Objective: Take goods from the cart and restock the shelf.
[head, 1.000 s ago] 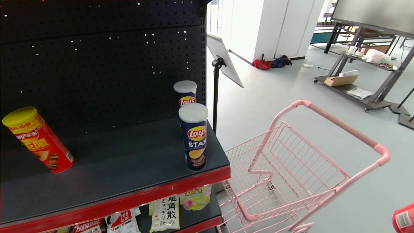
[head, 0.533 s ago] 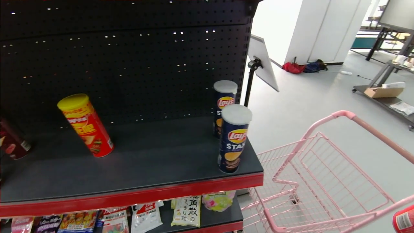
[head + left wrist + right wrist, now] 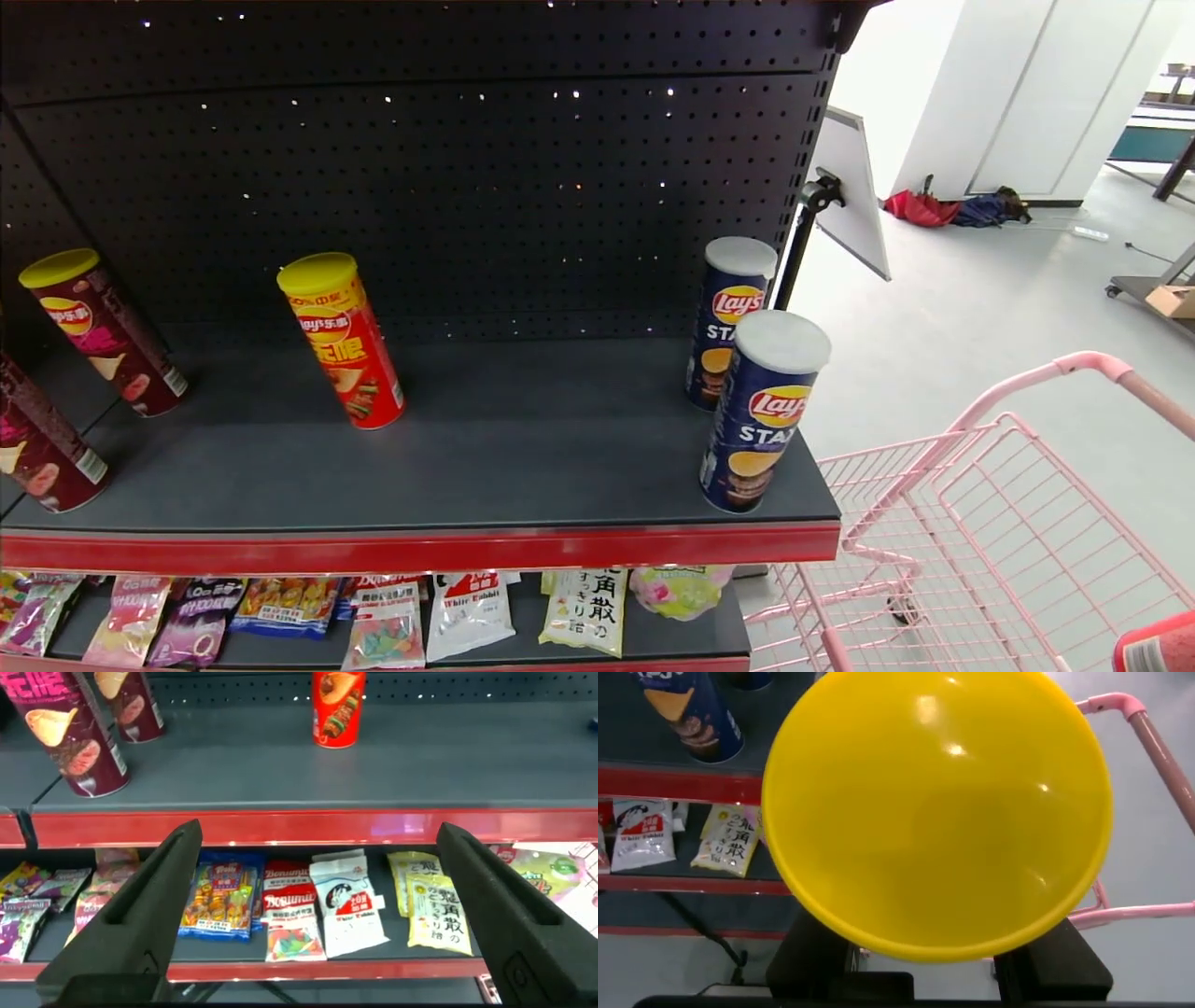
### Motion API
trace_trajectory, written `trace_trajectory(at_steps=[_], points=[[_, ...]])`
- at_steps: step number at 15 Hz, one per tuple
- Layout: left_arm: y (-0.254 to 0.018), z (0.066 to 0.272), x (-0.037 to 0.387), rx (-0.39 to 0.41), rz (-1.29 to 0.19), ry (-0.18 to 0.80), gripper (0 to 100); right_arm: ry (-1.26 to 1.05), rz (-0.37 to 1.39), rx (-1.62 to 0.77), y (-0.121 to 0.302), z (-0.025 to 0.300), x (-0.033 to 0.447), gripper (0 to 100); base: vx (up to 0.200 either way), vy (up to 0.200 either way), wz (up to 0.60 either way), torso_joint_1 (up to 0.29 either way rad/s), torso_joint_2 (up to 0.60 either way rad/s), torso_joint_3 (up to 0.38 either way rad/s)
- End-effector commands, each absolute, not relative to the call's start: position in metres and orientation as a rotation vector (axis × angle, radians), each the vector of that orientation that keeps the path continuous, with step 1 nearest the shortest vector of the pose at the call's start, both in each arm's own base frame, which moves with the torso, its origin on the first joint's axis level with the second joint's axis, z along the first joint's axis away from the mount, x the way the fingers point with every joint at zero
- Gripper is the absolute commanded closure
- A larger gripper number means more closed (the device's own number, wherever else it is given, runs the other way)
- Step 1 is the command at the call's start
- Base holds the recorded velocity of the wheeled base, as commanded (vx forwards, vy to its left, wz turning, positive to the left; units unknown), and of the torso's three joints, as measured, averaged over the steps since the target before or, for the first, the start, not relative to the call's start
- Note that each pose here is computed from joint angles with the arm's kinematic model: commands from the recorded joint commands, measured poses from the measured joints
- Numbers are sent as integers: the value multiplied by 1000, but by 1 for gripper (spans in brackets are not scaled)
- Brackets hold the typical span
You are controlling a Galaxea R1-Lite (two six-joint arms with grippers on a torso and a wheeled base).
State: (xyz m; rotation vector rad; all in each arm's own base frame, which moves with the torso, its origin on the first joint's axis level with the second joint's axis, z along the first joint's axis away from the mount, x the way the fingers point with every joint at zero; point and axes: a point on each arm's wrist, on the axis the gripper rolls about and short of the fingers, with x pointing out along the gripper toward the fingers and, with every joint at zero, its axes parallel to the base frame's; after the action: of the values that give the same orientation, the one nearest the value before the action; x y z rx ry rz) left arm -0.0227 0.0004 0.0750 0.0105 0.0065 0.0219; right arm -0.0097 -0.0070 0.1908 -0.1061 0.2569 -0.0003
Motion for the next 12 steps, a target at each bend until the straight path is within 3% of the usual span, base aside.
trace_trajectory(at_steps=[1,2,12], points=[[0,75,-23,11,23,6,0,200,9,-89,-9,174,-17,100,0,0,0,0,0,0],[0,75,-23,11,23,6,0,196,9,-91,-9,171,-17,100,0,0,0,0,0,0],[0,75,-23,11,23,6,0,199,9,-92,-9,164,-18,100,0,200,0,0,6,4]])
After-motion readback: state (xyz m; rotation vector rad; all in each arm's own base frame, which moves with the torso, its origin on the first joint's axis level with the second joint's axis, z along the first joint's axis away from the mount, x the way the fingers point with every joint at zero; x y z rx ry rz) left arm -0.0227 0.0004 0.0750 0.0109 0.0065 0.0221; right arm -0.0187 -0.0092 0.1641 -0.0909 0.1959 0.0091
